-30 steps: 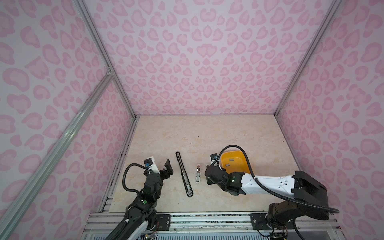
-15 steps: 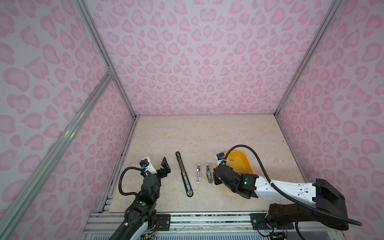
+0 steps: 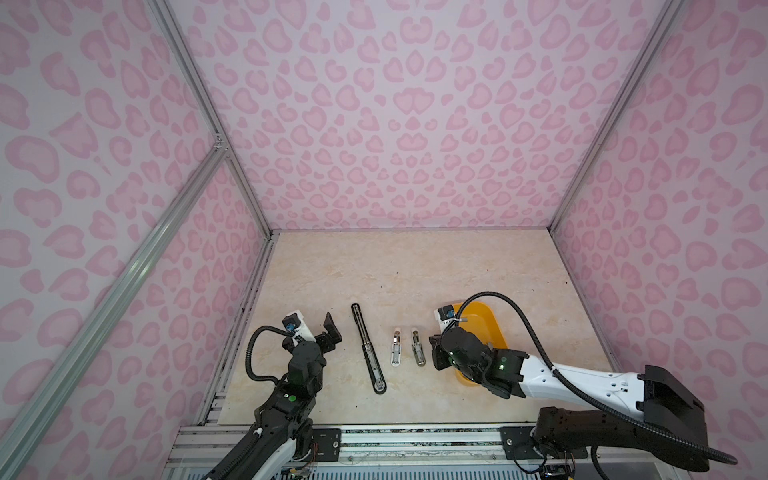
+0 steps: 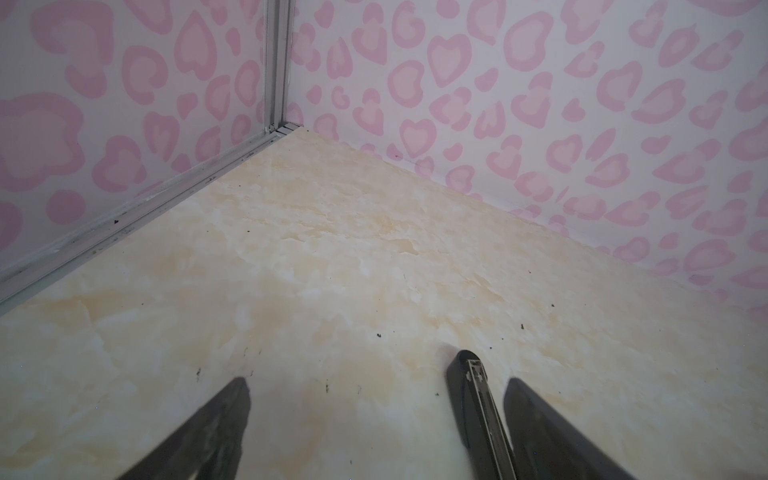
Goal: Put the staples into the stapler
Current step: 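Lower the held strip into the cream stapler's open channel with the right gripper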
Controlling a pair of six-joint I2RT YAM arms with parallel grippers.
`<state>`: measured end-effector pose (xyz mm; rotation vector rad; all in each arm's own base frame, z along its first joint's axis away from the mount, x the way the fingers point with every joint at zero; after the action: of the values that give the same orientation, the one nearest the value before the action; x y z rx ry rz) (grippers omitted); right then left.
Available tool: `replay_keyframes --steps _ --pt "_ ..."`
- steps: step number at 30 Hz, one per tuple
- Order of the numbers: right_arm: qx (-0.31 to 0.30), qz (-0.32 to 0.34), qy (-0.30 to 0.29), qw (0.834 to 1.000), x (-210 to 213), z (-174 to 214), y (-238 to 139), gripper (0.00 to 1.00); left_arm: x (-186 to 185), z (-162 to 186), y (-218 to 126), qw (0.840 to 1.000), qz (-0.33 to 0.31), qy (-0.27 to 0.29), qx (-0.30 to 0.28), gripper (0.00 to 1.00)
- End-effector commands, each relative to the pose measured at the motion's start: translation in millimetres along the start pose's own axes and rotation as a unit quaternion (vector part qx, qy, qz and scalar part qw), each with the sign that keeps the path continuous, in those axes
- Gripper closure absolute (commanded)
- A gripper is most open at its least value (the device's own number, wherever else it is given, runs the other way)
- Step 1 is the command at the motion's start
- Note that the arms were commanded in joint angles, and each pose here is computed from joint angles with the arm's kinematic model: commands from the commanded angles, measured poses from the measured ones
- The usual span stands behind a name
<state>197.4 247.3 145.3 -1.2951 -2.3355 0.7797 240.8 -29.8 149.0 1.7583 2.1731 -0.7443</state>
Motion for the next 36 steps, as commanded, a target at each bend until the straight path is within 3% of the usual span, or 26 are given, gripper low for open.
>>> replay_keyframes --steps 1,4,7,8,23,36 --pt "-0.013 -0.021 0.019 1.0 6.6 -6.1 -2.4 0.93 -14.2 -5.9 3.7 1.0 0.021 0.001 0.001 0.04" --pt "-0.008 -0.034 0.013 0.999 17.5 -6.1 -0.5 0.93 -29.4 5.4 2.4 0.996 0.076 0.023 0.044 0.04" --pt "0.001 -0.033 0.0 0.999 25.0 -3.1 8.2 0.94 -55.8 21.5 -12.2 0.977 0.184 0.055 0.092 0.01" --pt "0.005 -0.033 -0.005 0.999 26.4 -1.1 10.9 0.95 -57.3 22.5 -15.5 0.975 0.192 0.059 0.092 0.03" --pt "0.028 -0.01 -0.053 0.998 27.7 17.7 36.9 0.94 -57.1 27.1 -16.2 0.975 0.193 0.048 0.101 0.04" --pt "0.057 -0.008 -0.051 0.997 33.1 27.2 56.7 0.96 -54.7 28.4 -17.2 0.976 0.188 0.044 0.104 0.04"
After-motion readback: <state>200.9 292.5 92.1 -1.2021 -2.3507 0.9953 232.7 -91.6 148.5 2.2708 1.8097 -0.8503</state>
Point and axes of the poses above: each gripper's point midway between its finger pads, its own y axis out along the fingers, its own x axis along the line the jaws close on, z = x × y, the point moved 4 cm from there along -y, back along the fingers, and after that the axes turned 13 degrees about -y, right-handed, at the moved point
